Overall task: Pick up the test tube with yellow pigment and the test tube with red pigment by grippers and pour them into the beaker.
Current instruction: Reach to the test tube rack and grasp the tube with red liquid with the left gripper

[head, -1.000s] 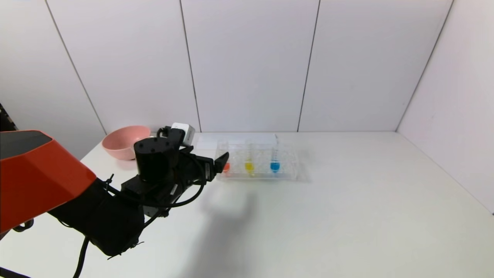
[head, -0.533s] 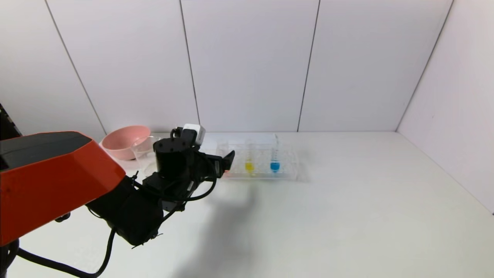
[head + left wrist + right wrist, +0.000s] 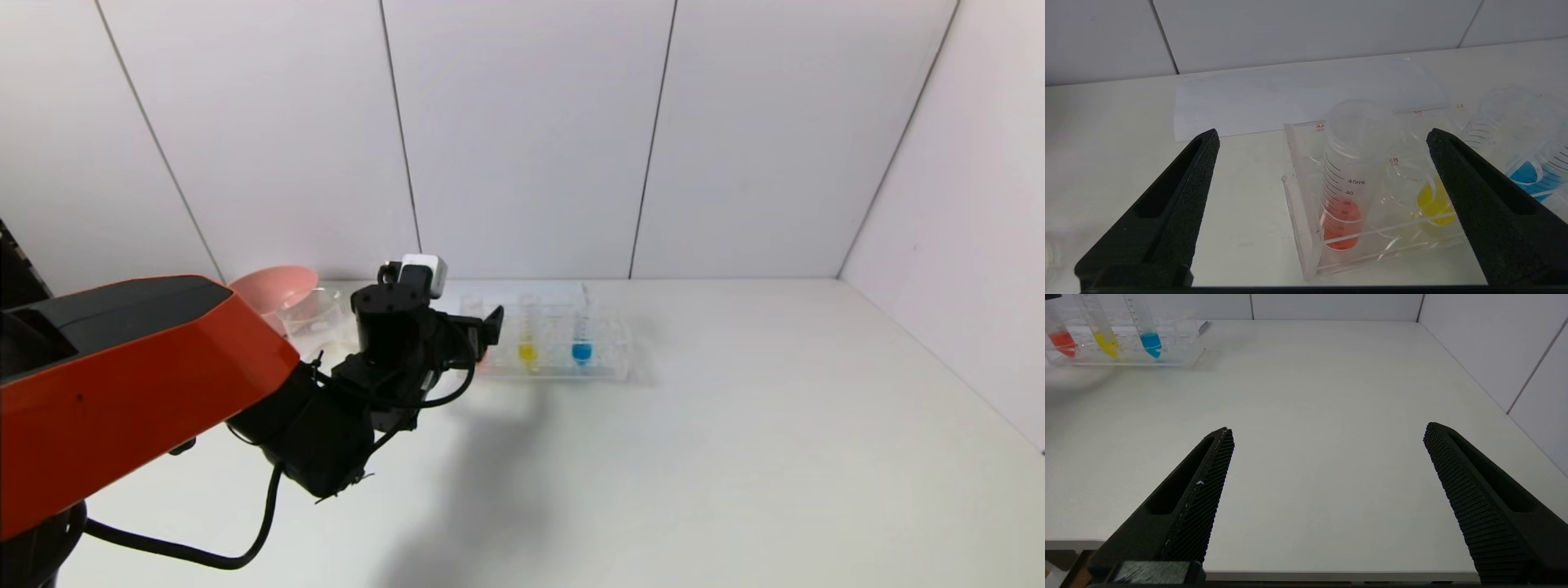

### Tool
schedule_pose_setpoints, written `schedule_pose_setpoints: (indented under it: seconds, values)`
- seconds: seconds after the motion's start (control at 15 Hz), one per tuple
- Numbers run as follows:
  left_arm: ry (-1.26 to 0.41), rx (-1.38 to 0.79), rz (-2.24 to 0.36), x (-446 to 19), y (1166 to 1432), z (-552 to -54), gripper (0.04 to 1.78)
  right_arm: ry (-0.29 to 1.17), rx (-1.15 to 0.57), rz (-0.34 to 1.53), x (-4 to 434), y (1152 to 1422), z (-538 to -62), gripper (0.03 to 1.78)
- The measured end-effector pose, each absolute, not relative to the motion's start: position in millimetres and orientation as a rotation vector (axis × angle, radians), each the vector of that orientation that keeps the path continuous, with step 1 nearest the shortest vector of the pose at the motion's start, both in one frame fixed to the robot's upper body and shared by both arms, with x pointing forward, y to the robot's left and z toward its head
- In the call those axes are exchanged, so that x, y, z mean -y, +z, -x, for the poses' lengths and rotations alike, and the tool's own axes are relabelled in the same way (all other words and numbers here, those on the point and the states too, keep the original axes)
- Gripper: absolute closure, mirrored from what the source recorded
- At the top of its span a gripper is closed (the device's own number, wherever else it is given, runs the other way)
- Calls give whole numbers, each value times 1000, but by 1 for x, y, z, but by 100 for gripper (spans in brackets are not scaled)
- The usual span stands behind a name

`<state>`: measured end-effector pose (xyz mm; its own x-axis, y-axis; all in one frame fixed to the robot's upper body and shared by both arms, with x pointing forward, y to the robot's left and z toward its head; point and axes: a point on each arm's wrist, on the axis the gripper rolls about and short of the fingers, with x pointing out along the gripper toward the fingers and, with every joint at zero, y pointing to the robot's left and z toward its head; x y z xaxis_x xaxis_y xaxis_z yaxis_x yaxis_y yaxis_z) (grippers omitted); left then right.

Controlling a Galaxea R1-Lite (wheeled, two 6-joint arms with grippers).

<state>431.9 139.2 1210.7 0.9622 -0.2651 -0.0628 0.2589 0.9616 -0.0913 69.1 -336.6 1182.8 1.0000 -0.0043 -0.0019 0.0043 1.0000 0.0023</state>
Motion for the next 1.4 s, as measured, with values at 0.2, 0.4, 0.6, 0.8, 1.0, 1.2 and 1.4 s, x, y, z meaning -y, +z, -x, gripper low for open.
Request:
schedule_pose_setpoints:
  seconds: [0.2, 0.4, 0.6, 0.8, 1.0, 1.2, 1.4]
  values:
    - [-259, -85, 78, -137, 1209, -435, 5, -4, -2, -2, 337, 1183, -69, 11]
    - [-261, -87, 78, -135, 1207, -437, 5, -4, -2, -2, 337, 1183, -69, 11]
    - [-261, -87, 79, -133, 1204, -440, 5, -3, -2, -2, 337, 1183, -69, 11]
    - [-258, -98, 75, -131, 1202, -444, 11, -4, -2, -2, 337, 1183, -69, 11]
    - [-256, -110, 71, -131, 1200, -446, 40, -4, -2, -2, 337, 1183, -69, 11]
    - [-256, -110, 71, -131, 1200, -447, 93, -4, -2, -2, 337, 1183, -69, 11]
    - [-260, -108, 72, -130, 1201, -447, 135, -4, -2, -2, 337, 1183, -69, 11]
